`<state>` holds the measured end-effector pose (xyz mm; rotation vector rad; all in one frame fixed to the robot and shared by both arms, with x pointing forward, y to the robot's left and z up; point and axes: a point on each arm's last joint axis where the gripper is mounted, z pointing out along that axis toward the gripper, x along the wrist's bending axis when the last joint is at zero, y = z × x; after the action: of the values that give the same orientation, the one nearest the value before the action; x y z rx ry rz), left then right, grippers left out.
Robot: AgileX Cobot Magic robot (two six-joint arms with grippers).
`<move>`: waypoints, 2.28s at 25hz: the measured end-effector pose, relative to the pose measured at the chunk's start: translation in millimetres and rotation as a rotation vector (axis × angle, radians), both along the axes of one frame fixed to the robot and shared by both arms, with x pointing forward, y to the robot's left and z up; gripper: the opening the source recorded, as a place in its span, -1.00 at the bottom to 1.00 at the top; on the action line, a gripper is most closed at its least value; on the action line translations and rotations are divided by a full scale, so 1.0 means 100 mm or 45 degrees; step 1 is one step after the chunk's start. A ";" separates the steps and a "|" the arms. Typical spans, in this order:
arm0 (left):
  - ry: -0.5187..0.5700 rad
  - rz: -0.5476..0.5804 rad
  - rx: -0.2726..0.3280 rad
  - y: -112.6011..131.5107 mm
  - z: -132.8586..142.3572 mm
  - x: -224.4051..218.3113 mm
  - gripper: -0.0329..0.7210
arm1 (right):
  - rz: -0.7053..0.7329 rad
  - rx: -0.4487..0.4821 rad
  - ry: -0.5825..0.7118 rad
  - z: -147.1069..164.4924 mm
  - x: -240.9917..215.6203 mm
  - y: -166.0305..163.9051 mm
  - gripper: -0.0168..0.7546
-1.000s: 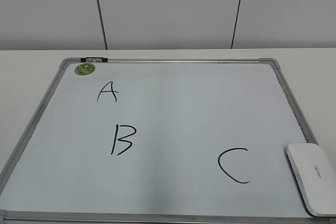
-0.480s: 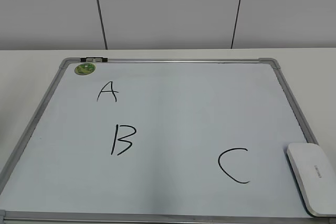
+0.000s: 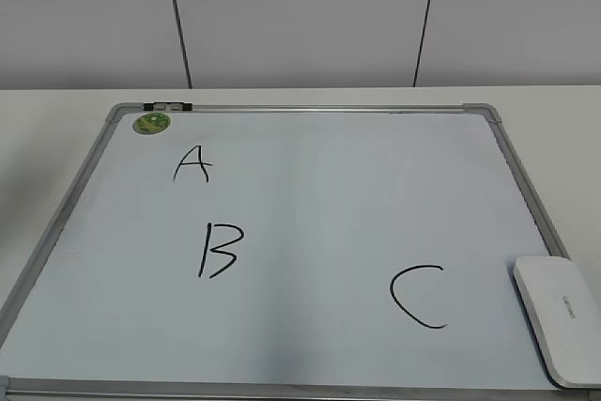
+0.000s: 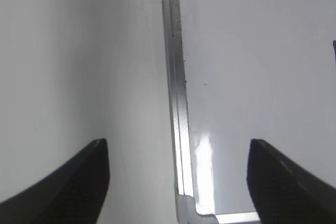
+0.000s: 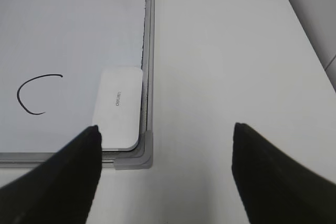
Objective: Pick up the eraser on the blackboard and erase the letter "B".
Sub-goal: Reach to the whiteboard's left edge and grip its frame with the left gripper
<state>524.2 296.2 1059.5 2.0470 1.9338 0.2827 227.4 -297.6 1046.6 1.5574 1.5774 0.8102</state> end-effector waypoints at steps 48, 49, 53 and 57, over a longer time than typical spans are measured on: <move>0.324 -0.026 -0.067 -0.04 -1.42 1.12 -0.04 | 0.006 0.009 -0.001 0.00 0.00 0.01 0.58; 0.325 -0.026 -0.067 -0.04 -1.42 1.12 -0.05 | 0.006 0.009 -0.001 0.00 0.00 0.01 0.58; 0.325 -0.024 -0.066 -0.03 -1.45 1.13 -0.15 | 0.009 0.013 -0.001 0.00 0.00 0.01 0.58; 0.313 -0.017 -0.067 -0.02 -1.44 1.14 -0.24 | 0.009 0.013 -0.001 0.00 0.00 0.01 0.58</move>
<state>638.5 294.5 915.1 2.1442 2.0403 -0.0249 227.5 -296.6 1046.6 1.5594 1.5815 0.8243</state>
